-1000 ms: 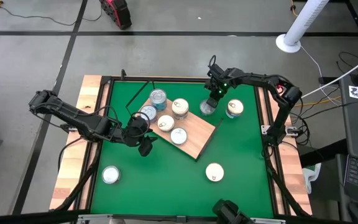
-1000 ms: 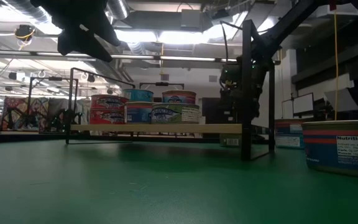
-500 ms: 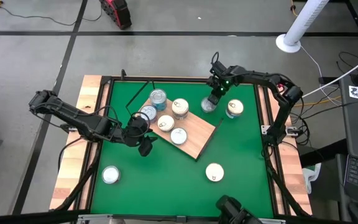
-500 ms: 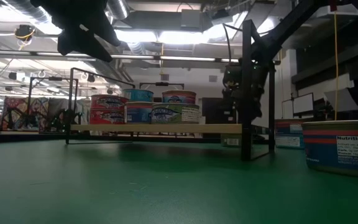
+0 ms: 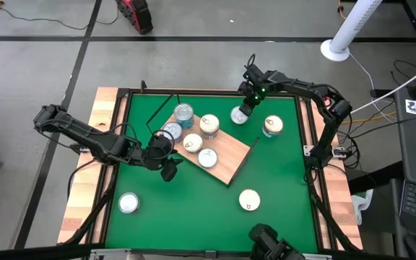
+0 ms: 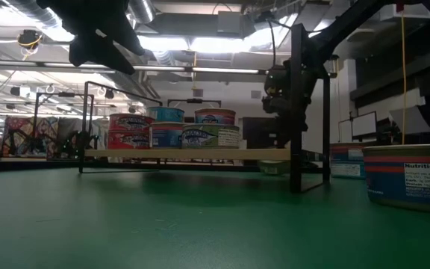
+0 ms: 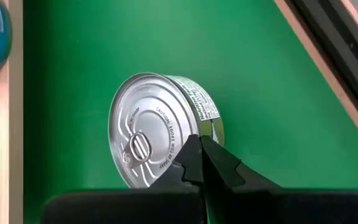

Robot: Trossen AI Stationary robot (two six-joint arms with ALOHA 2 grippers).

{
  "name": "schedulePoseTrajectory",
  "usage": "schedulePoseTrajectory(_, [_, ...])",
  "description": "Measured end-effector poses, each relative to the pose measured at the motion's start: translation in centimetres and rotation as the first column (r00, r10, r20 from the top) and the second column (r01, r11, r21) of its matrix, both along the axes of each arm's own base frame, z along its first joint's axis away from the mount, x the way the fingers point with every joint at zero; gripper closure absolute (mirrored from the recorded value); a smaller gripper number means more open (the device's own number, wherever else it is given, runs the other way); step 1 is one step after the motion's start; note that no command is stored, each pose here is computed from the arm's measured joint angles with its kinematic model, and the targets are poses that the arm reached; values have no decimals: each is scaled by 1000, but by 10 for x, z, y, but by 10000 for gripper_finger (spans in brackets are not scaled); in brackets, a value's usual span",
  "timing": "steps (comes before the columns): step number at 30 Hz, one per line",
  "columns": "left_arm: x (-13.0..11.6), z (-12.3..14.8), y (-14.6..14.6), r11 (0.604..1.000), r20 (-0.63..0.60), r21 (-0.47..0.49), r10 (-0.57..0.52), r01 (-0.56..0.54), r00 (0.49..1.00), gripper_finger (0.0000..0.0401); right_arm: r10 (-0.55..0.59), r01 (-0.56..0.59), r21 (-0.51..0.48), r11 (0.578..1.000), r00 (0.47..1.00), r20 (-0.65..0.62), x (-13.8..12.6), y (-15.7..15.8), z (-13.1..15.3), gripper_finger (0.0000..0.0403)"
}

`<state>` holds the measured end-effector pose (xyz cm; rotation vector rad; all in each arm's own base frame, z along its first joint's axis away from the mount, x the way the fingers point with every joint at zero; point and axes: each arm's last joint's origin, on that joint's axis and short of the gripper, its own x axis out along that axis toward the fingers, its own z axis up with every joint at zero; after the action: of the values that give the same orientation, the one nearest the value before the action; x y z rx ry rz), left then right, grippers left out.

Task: Stack canned seafood by type on shelf
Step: Stack the green can on top of the green can on the shelf

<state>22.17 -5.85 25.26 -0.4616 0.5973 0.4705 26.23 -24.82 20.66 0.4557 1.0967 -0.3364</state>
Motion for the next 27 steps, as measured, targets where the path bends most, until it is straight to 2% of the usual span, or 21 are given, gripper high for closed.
schedulePoseTrajectory(8, [0, 0, 0, 1000, 0, 0, 0, 0, 1000, 174, -2, 2, 7, 1000, 1000, -17, -1, 1, -1, 403])
schedulePoseTrajectory(17, [0, 0, 0, 1000, 1, 0, 0, 0, 1000, 174, -4, 5, 14, 1000, 1000, -22, 0, 0, 11, 403])
schedulePoseTrajectory(27, [0, 0, 0, 1000, 0, 1, -1, 1, 1000, 174, -11, 15, 64, 998, 998, -65, 3, 9, 14, 403])
